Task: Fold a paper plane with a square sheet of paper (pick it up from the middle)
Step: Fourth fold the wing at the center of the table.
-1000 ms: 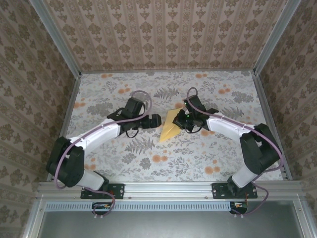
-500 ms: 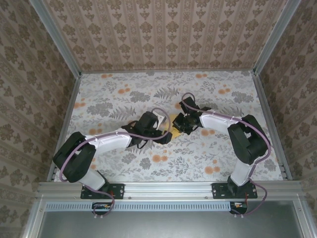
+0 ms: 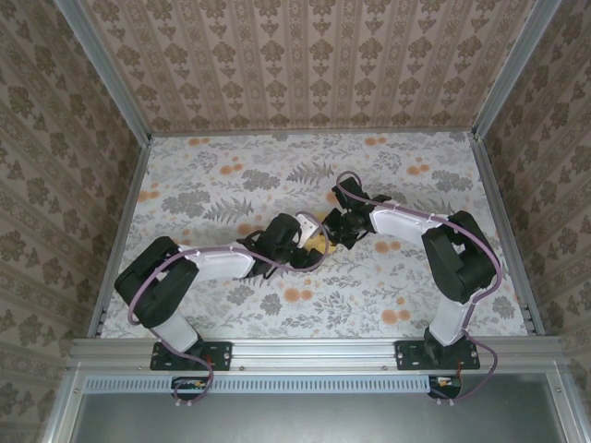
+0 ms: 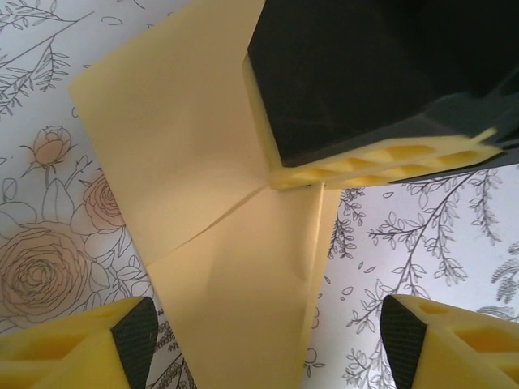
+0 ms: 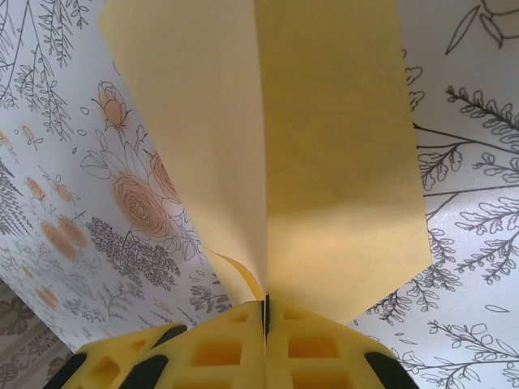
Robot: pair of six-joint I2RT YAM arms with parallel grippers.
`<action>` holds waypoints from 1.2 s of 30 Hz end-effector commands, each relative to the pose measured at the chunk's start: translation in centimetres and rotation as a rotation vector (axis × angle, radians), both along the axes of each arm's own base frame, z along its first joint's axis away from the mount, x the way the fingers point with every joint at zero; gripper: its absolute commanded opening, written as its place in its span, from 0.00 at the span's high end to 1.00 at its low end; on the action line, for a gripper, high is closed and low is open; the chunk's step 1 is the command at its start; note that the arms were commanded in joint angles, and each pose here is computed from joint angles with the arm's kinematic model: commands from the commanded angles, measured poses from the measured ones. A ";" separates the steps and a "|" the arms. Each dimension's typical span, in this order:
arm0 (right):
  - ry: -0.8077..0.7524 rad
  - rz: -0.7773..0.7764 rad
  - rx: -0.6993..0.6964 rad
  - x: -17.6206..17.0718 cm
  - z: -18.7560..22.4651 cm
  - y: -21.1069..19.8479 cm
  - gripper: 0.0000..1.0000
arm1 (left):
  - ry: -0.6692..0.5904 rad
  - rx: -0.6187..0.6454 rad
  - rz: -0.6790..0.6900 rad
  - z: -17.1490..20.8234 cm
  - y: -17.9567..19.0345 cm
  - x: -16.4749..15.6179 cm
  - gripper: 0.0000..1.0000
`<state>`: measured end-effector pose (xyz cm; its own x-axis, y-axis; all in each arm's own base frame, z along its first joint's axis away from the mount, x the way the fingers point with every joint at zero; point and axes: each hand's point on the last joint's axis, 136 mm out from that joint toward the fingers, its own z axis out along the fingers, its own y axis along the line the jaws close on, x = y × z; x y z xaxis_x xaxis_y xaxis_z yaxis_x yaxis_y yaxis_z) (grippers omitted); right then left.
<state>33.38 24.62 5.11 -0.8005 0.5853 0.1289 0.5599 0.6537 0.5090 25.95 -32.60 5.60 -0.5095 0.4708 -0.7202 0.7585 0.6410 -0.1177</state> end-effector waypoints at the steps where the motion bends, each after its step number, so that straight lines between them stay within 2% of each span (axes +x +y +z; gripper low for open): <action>1: 0.094 -0.040 -0.001 -1.0 -0.3 -0.3 0.98 | -0.063 -0.004 -0.028 -0.4 -0.3 0.2 0.30; 10: 0.117 -0.048 0.034 -1.0 -0.3 0.0 0.95 | -0.061 -0.004 -0.057 -2.0 -0.3 -0.2 0.46; 13: 0.121 -0.051 0.034 -1.1 -0.4 -0.2 0.94 | -0.058 -0.003 -0.069 -2.3 -0.4 -0.4 0.56; 15: 0.120 -0.050 0.036 -1.1 -0.3 -0.2 0.90 | -0.062 -0.002 -0.070 -2.3 -0.4 -0.3 0.63; 20: 0.116 -0.040 0.040 -1.1 -0.2 -0.3 0.71 | -0.060 0.003 -0.068 -2.5 -0.3 -0.3 0.75; 24: 0.093 -0.015 0.044 -0.9 0.3 -0.7 0.54 | -0.046 -0.007 -0.063 -2.5 -0.2 -0.5 0.79; 28: -0.009 0.042 0.053 0.3 1.9 -1.4 0.41 | -0.006 -0.042 -0.062 -2.4 -0.2 -0.9 0.81; 31: -0.102 0.090 0.072 1.2 3.3 -1.8 0.36 | 0.034 -0.076 -0.059 -2.2 -0.2 -1.2 0.82; 36: -0.230 0.157 0.107 1.6 4.4 -2.8 0.34 | 0.110 -0.128 -0.040 -1.8 -0.3 -1.6 0.84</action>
<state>35.37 21.87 8.53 -0.8557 0.5151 0.0493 0.4259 0.6469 0.6326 25.08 -32.63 3.05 -0.5222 0.4463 -0.7267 0.7782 0.5979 -0.1919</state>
